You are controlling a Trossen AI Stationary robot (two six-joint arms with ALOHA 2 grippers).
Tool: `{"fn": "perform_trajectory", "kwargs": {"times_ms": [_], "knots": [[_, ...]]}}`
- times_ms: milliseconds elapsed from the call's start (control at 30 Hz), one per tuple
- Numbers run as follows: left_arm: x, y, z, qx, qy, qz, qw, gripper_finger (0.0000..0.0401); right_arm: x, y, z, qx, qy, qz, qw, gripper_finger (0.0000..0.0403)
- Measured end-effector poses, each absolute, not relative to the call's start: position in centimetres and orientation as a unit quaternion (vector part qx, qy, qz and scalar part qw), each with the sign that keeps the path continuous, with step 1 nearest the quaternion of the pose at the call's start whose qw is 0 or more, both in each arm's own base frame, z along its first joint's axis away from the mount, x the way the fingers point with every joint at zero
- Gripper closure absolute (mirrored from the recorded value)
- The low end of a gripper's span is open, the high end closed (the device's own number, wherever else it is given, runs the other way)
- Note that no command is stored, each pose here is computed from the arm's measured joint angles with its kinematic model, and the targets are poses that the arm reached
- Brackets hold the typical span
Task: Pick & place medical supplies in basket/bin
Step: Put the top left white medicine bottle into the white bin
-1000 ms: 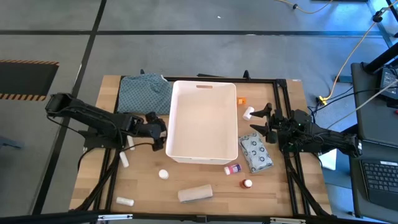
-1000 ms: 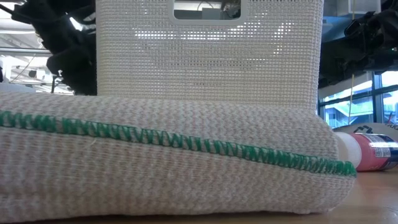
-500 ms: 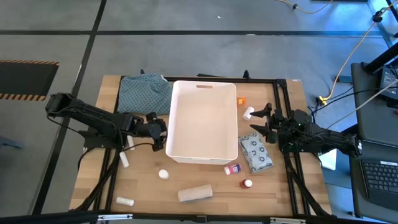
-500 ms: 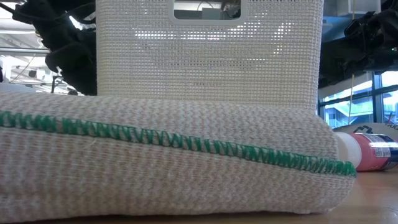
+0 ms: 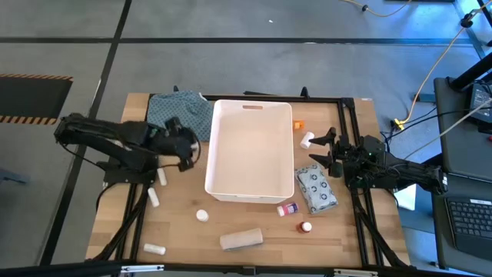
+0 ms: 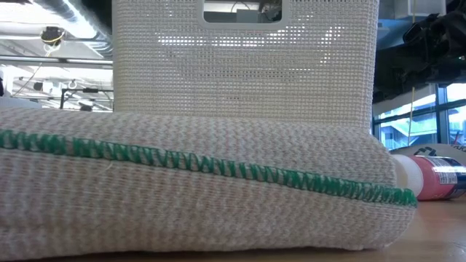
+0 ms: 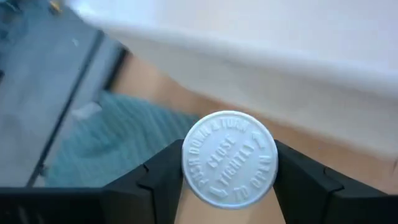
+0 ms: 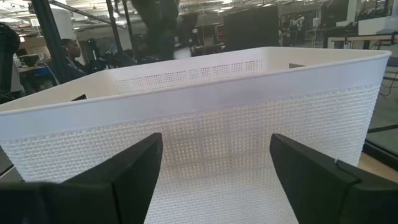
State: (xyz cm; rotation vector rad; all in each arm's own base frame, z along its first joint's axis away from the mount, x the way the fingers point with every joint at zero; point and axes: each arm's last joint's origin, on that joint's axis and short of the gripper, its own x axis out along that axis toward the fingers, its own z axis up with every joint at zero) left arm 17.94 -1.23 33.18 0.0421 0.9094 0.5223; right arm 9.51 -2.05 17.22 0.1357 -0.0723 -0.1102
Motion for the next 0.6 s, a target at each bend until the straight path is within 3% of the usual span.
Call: {"fn": "perform_trajectory", "kwargs": {"times_ms": [167,300,433,600], "knots": [[18.1,-0.3,39.4,0.018,0.325,0.264,0.908,0.0201,9.5,-2.1,17.2,0.067,-0.035,-0.055,0.996,0.0104],[19.9,0.8,41.6,0.039,0.264,0.242,0.933,0.0201,9.5,-2.1,17.0,0.069,-0.023,-0.056,0.996,0.0104],[23.3,2.3,41.2,0.071,0.250,0.202,0.944,0.0199,9.5,-2.1,17.0,0.069,-0.023,-0.056,0.996,0.0104],[28.1,5.0,37.4,0.070,0.321,0.185,0.926,0.0200,9.5,-2.1,17.0,0.070,-0.023,-0.056,0.996,0.0104]]}}
